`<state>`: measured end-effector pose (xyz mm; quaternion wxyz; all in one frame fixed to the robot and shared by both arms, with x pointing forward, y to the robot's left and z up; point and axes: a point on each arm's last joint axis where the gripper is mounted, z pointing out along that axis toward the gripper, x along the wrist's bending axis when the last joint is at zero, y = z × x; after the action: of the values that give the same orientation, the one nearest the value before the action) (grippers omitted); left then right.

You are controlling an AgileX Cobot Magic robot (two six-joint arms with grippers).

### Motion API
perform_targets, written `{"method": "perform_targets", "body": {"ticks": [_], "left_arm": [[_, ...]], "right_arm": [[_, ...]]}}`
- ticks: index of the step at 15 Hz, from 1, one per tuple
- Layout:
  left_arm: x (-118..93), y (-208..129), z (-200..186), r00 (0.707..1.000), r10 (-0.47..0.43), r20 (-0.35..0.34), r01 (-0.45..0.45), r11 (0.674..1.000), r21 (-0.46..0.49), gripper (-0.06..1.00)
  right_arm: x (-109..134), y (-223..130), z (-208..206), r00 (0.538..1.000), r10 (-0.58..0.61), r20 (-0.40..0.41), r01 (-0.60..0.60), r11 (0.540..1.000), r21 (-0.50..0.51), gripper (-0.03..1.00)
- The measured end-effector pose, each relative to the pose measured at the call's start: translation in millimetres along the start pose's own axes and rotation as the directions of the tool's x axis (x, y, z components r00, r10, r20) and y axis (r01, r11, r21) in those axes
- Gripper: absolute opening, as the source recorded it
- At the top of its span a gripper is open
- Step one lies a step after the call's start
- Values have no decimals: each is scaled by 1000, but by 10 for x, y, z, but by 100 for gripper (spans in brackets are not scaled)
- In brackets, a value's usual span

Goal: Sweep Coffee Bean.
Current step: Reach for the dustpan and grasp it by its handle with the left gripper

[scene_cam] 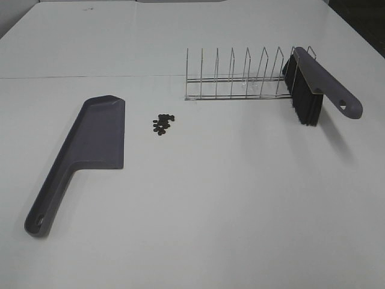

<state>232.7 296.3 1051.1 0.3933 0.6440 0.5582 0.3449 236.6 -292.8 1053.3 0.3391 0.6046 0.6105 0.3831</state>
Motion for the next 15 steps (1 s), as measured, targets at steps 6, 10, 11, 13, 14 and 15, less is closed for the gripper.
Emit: {"method": "perform_targets", "body": {"ticks": [6,10,11,13,14,15], "left_arm": [[0,0,0,1000,0,0,0,1000,0,64],[0,0,0,1000,0,0,0,1000,0,64],[0,0,0,1000,0,0,0,1000,0,64],[2,1,0,1000,-7,-3,7,1000,-1,64],[5,26,2,1000,-11,-5,11,1000,0,64],[8,56,5,1000,-13,-6,13,1000,-5,64]], "right_arm": [[0,0,0,1000,0,0,0,1000,0,96],[0,0,0,1000,0,0,0,1000,0,96],[0,0,0,1000,0,0,0,1000,0,96],[0,0,0,1000,0,0,0,1000,0,96],[0,0,0,1000,0,0,0,1000,0,96],[0,0,0,1000,0,0,0,1000,0,96]]}}
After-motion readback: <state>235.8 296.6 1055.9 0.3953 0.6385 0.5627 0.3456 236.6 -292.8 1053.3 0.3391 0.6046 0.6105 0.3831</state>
